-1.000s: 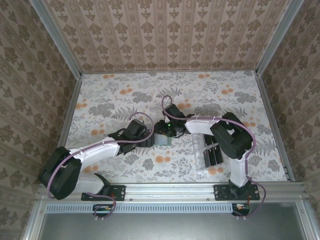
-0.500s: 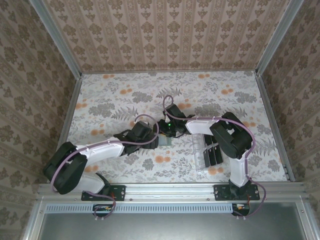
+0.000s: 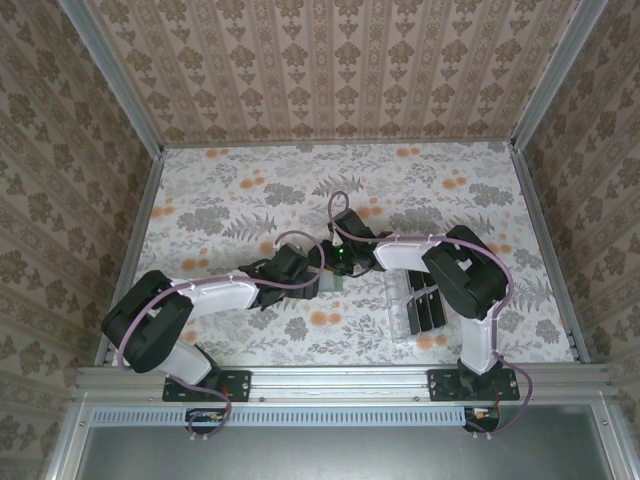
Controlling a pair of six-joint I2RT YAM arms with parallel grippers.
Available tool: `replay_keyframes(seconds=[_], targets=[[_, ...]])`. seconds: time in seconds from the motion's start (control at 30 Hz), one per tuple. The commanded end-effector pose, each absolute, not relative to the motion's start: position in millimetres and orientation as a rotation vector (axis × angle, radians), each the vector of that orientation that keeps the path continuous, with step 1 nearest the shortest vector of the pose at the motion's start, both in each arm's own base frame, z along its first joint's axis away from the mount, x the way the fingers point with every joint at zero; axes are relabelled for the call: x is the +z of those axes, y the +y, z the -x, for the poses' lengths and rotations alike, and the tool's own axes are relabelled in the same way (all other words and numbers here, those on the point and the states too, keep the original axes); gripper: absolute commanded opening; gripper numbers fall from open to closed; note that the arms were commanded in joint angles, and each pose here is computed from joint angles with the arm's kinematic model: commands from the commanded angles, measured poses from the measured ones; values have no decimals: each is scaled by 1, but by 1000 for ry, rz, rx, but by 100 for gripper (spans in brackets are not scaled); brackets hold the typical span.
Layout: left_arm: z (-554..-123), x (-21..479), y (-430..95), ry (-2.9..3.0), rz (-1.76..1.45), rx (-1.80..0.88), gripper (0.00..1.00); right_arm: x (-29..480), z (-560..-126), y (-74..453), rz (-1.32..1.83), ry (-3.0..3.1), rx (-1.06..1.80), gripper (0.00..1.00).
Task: Put the credit cards into the card holder
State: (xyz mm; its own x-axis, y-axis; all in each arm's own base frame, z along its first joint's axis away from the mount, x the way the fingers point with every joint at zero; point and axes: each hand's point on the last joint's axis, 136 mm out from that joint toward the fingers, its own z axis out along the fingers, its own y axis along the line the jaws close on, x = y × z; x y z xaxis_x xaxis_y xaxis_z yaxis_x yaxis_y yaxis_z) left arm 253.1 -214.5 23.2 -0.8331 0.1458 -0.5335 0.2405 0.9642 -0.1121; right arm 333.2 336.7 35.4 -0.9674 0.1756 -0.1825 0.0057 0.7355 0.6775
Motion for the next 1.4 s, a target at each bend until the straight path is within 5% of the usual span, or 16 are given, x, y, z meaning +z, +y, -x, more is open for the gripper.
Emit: replay_keyframes(seconds=[0.0,1.37], targets=[[-251,17,-206,2576,-226,-195,100,45,-329,318,-189,2698,997,45],[-249,20,-202,2567,-196,-207,100,26,-326,335,-159,2729,1014,45]])
